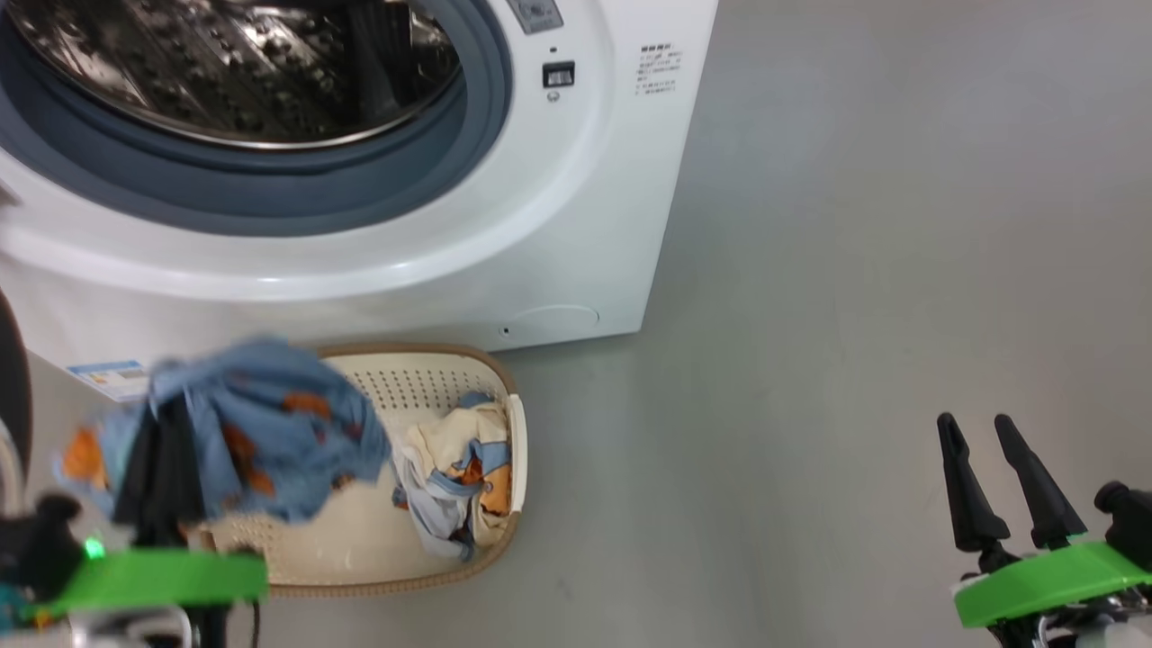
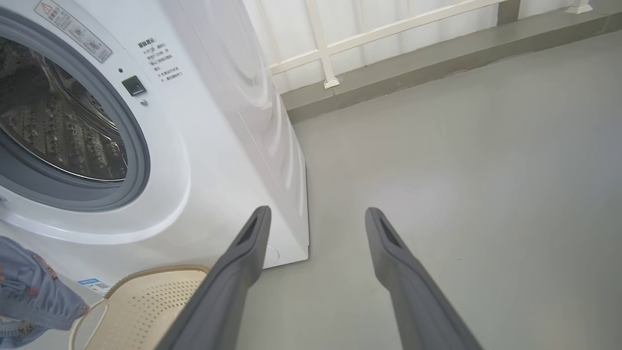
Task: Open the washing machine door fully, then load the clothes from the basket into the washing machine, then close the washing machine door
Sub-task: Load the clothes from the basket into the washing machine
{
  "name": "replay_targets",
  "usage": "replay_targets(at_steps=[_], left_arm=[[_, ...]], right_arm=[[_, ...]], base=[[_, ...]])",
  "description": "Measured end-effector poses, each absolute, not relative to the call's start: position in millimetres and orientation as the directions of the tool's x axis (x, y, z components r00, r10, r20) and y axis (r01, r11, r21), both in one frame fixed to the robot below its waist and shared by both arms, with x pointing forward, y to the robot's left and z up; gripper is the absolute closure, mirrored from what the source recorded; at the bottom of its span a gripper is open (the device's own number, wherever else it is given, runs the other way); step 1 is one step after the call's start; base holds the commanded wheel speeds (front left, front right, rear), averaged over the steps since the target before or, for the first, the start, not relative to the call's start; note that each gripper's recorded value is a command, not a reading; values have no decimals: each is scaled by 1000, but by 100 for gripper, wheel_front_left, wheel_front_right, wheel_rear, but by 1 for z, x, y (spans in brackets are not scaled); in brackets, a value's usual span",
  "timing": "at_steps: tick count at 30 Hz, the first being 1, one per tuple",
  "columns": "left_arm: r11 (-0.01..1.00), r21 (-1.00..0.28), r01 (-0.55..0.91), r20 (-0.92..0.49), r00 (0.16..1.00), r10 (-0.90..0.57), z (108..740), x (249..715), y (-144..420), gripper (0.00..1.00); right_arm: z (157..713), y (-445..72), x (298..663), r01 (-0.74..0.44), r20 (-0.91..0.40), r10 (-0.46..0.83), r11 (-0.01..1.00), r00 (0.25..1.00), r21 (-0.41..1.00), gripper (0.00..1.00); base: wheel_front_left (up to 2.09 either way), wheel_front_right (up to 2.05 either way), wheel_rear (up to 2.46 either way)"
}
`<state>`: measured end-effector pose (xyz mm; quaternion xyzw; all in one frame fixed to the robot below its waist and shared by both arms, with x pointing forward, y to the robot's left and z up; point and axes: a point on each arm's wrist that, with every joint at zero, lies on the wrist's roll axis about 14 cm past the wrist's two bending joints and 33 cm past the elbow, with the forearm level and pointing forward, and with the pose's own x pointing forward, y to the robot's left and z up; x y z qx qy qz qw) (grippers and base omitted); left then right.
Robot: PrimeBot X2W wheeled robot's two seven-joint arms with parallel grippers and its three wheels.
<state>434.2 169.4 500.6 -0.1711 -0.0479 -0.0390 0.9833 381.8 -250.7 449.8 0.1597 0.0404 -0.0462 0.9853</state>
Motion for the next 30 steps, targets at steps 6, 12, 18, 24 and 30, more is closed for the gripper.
replay_targets(at_steps=[6, 12, 18, 24, 30], left_arm=[[939, -302, 166, 244, 965, -92, 540, 484, 162, 100], [936, -276, 219, 360, 926, -111, 579, 537, 152, 100], [931, -271, 244, 356, 924, -139, 581, 579, 134, 100], [934, -245, 261, 261, 945, -195, 551, 615, 111, 100], [934, -256, 250, 127, 966, -224, 509, 644, 96, 100]], right_arm=[[447, -248, 398, 101, -93, -75, 943, 993, 318, 0], [440, -247, 409, 107, -105, -78, 941, 991, 320, 0], [436, -248, 411, 124, -113, -92, 937, 989, 325, 0], [432, -253, 411, 146, -124, -111, 937, 986, 319, 0], [425, -255, 410, 163, -144, -123, 935, 982, 316, 0]], base=[[0, 0, 0], [0, 0, 0], [0, 0, 0], [0, 0, 0], [0, 0, 0]])
